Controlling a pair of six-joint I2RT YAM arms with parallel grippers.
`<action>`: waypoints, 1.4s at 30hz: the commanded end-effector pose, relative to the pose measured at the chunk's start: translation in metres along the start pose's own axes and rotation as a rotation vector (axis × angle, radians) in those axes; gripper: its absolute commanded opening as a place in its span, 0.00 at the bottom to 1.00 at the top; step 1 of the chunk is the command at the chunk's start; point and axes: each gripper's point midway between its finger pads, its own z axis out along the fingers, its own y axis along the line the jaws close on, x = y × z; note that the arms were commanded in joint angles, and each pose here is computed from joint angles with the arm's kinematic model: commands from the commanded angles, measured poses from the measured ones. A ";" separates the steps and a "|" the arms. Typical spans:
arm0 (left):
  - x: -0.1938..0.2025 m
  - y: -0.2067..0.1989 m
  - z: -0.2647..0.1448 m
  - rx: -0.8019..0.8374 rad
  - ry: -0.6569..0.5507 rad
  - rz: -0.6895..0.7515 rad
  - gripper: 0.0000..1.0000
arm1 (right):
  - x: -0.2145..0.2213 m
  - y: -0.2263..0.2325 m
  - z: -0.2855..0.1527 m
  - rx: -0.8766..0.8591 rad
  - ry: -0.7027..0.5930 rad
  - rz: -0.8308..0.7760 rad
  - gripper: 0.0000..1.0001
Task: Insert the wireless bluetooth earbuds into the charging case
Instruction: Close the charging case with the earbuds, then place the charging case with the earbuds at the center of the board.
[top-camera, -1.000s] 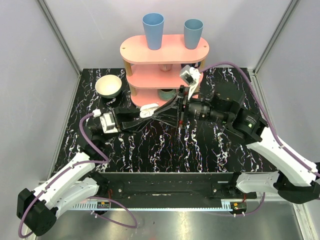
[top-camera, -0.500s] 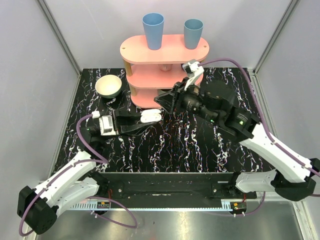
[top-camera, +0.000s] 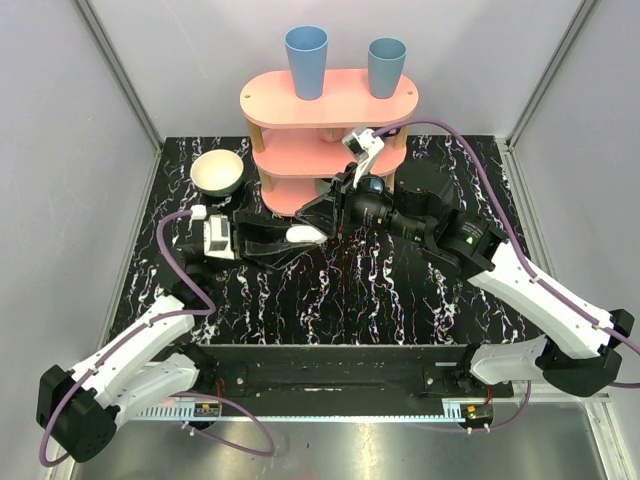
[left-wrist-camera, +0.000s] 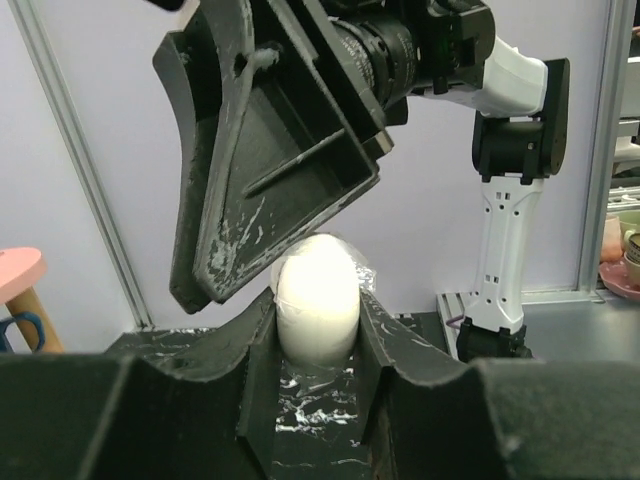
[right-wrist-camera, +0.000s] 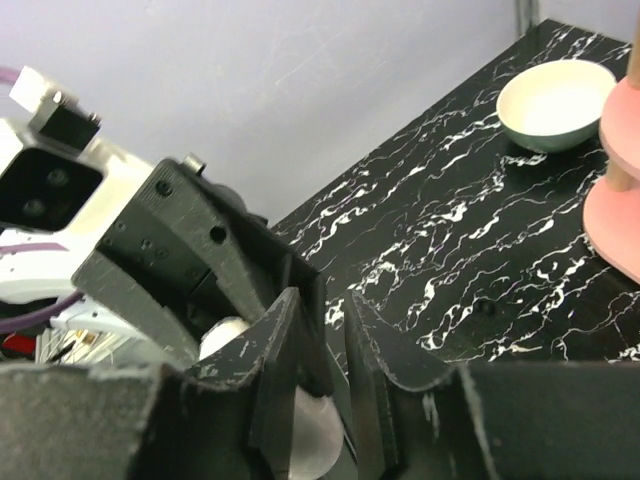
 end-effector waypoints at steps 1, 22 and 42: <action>-0.023 0.009 0.009 -0.045 -0.051 -0.012 0.00 | 0.004 0.019 -0.009 -0.088 0.039 -0.005 0.31; 0.026 0.053 -0.009 -0.311 0.157 -0.092 0.00 | -0.020 -0.092 -0.061 0.564 -0.252 0.123 0.76; 0.163 0.083 -0.021 -0.525 0.356 -0.750 0.00 | 0.001 -0.115 -0.094 0.650 -0.275 0.200 0.85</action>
